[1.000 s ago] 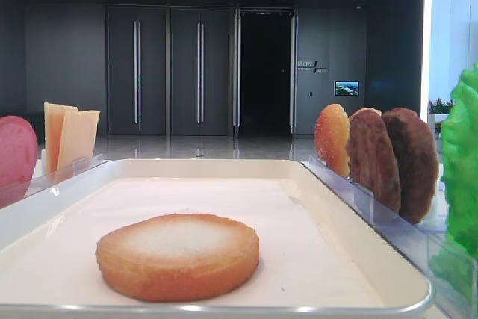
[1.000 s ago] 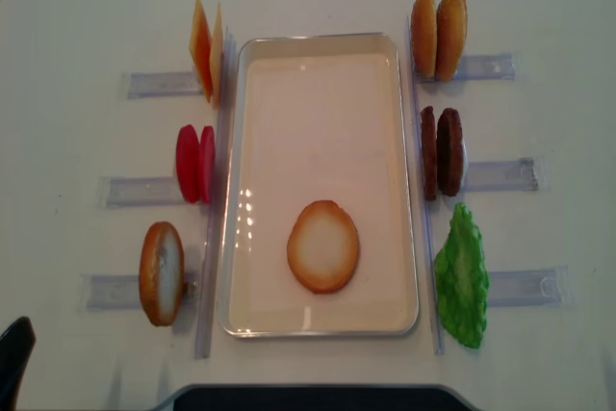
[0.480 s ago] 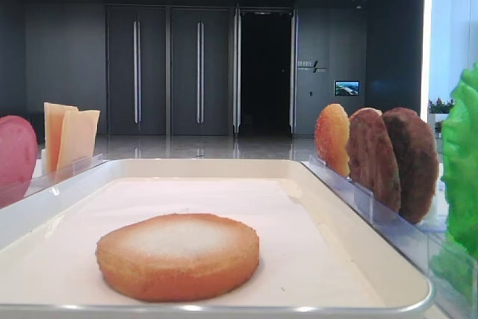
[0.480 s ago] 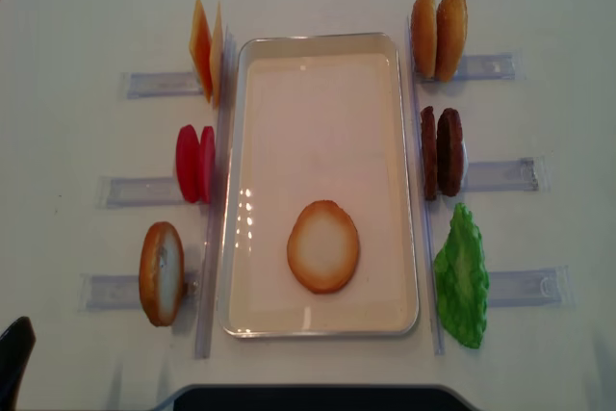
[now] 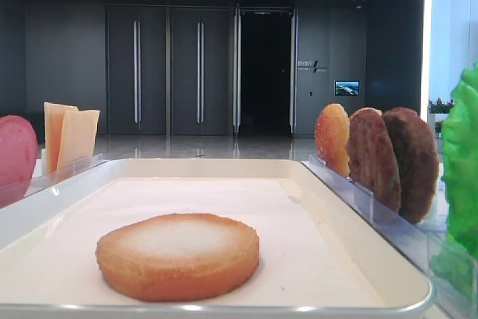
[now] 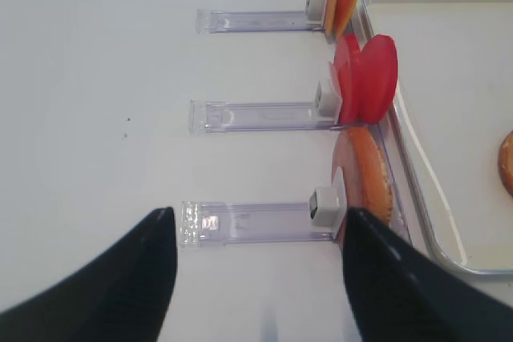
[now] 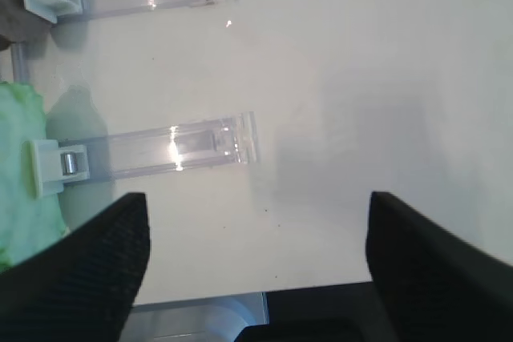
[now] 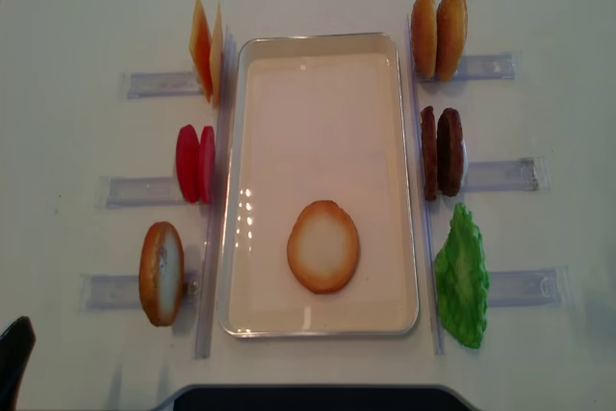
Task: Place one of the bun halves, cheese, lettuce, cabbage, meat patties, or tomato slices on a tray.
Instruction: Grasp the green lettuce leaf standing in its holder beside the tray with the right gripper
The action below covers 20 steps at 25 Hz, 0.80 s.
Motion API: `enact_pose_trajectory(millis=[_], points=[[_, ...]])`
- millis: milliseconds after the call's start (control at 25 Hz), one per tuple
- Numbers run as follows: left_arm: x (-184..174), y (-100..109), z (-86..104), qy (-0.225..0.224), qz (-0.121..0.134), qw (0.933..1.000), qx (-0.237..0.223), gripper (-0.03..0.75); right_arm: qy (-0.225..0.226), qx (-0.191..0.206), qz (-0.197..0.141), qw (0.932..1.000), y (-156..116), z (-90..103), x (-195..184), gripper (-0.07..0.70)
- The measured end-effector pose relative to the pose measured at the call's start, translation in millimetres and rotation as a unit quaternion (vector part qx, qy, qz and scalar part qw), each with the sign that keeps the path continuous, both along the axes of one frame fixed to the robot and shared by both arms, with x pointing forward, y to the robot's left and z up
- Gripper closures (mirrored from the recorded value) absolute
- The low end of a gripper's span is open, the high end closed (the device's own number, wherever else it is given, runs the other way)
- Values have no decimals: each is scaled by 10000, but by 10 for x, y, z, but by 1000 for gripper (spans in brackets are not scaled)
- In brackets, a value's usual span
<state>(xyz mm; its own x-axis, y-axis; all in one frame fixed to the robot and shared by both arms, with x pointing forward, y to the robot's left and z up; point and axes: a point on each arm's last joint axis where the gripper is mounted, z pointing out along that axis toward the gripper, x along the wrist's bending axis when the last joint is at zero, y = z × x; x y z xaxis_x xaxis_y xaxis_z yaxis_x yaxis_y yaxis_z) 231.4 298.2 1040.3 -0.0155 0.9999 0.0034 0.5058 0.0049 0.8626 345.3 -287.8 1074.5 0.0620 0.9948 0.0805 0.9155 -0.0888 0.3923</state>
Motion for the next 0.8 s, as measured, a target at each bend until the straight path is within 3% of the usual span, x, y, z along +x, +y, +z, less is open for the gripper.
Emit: enact_pose_trajectory(millis=[360, 520, 800], points=[[0, 0, 0, 0, 0, 10000, 0, 219, 97, 170, 5, 9998, 33, -12, 32, 75], [0, 0, 0, 0, 0, 10000, 0, 219, 125, 541, 120, 9984, 106, -4, 25, 75], [0, 0, 0, 0, 0, 10000, 0, 219, 236, 767, 548, 9953, 287, -2, -28, 75]])
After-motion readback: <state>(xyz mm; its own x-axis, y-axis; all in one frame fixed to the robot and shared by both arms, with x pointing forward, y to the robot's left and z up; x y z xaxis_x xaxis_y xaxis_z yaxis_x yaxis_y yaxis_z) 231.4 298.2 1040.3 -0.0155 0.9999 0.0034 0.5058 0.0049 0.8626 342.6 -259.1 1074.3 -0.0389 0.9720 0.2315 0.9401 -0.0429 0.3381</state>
